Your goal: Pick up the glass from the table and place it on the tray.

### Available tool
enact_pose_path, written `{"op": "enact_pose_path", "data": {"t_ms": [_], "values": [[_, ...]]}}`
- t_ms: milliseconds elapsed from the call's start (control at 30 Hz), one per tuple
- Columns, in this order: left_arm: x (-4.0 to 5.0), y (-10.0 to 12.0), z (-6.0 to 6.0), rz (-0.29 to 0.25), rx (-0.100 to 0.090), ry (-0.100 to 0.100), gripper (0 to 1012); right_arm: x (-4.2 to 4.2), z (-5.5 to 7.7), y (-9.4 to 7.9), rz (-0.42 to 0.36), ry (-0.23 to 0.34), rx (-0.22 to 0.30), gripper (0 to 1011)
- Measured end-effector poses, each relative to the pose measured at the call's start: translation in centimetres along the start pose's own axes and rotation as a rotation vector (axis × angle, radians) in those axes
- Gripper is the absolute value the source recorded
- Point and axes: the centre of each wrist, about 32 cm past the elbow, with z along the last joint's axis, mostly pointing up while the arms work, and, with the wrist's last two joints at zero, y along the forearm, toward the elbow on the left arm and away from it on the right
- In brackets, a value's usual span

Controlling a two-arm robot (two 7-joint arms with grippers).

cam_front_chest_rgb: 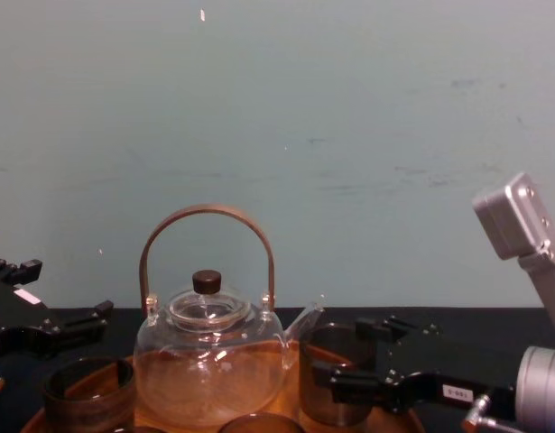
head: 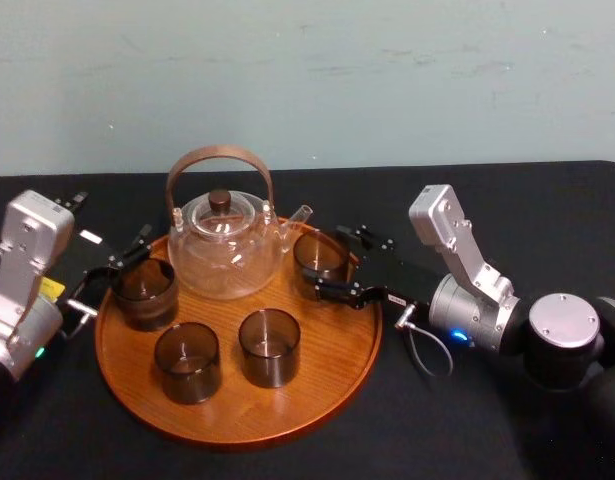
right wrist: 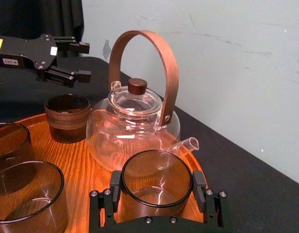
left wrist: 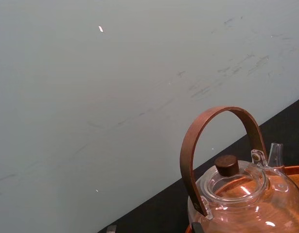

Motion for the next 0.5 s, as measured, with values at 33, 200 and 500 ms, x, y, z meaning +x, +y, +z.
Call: {"op": "enact_pose_path", "data": {"t_ms": [33,200,500], "values": [[0.0,0.0,0.0,0.0,0.0,0.0,1001,-0.01,-0.03,0.0,0.0,0.001,-0.001,898],[0.0,0.0,0.0,0.0,0.0,0.0,1001,-0.08,-0.23,0.01,0.0,0.007,-0.013,898],[0.0,0.0,0.0,0.0,0.0,0.0,1002,-0.12,-0.4,0.06,0.003,0.003,-0.031,898]]}}
